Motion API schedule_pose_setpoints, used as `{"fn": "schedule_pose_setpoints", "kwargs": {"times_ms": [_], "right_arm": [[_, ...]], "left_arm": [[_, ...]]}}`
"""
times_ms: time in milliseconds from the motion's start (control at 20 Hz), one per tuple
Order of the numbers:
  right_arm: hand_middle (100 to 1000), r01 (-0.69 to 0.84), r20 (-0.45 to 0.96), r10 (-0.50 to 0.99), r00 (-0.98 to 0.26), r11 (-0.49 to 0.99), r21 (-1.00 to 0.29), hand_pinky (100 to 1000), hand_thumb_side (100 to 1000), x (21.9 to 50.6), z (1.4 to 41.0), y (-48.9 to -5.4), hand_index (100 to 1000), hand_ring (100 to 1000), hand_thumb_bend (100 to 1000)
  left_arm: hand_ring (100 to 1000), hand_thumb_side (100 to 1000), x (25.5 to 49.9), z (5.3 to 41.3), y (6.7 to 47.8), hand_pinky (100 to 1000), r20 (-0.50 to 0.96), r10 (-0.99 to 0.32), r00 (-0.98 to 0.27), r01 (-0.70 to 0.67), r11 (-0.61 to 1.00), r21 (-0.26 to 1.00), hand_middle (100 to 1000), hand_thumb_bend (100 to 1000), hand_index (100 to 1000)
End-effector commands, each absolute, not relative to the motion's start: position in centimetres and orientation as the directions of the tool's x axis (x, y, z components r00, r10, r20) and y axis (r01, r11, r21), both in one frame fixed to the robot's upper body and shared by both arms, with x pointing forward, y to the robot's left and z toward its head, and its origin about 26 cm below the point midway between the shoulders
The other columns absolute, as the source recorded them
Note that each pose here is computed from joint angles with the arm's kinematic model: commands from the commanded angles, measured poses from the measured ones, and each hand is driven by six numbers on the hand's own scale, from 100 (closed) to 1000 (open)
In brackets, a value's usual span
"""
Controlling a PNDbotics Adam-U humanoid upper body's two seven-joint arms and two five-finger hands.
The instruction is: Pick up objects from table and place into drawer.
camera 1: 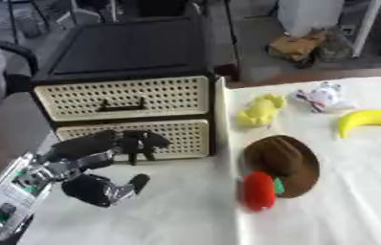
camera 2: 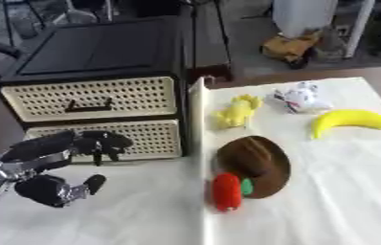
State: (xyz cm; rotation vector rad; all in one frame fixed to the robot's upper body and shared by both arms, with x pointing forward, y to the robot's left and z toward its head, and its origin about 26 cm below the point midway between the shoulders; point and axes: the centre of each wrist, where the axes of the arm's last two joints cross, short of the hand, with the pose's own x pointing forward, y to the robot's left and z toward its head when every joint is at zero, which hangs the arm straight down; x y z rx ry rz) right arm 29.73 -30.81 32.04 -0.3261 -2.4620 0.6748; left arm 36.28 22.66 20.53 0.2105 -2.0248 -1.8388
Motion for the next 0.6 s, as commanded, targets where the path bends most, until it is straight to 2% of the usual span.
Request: {"fn": "schedule_pose_setpoints", "kwargs": {"times_ms": [50,100,150,200,250,300,350,450,600], "right_arm": [[581,0.113,0.423,0.381,-0.822,0.838,-0.535,649,970,29.2,32.9,-31.1,669,799,518],[581,0.115,0.423,0.381,-0.822,0.839,-0.532,649,970,29.2,32.9,-31.1,669,799,518],[581,0.118,0.423,0.382,-0.822,0.84,-0.529,648,971,29.1,32.9,-31.2,669,798,516],[581,0.122,0.422,0.382,-0.822,0.843,-0.525,648,971,29.1,32.9,-31.3,669,798,516],[582,0.126,0.42,0.382,-0.823,0.845,-0.521,647,972,29.1,32.9,-31.3,669,798,515],[582,0.13,0.418,0.382,-0.824,0.846,-0.517,646,972,29.1,33.0,-31.4,669,797,515],[582,0.135,0.415,0.381,-0.826,0.849,-0.511,643,974,29.0,33.0,-31.5,670,796,512],[582,0.149,0.408,0.376,-0.832,0.86,-0.488,639,975,29.0,33.0,-31.7,670,793,507],[584,0.17,0.385,0.353,-0.853,0.885,-0.434,634,993,28.9,33.2,-31.9,671,786,503]], "left_arm": [[606,689,35.0,22.3,22.9,485,0.093,-0.359,-0.929,0.053,0.121,0.991,849,100,987],[590,685,34.5,22.5,22.8,465,0.084,-0.349,-0.933,0.039,0.133,0.99,836,100,978],[527,667,33.9,22.7,22.6,388,0.078,-0.334,-0.939,0.026,0.158,0.987,786,100,949],[512,665,33.1,22.9,22.6,371,0.08,-0.315,-0.946,0.018,0.193,0.981,773,100,941],[428,666,32.2,23.1,22.5,280,0.096,-0.294,-0.951,0.023,0.242,0.97,692,100,913],[419,668,31.3,23.3,22.6,271,0.122,-0.272,-0.955,0.039,0.294,0.955,682,100,910],[352,686,30.8,23.2,22.8,206,0.164,-0.252,-0.954,0.067,0.354,0.933,605,100,885],[271,722,30.3,22.7,23.8,129,0.265,-0.19,-0.945,0.138,0.504,0.853,522,100,872],[219,761,30.0,22.3,25.9,100,0.386,-0.061,-0.921,0.226,0.722,0.653,467,100,835]]}}
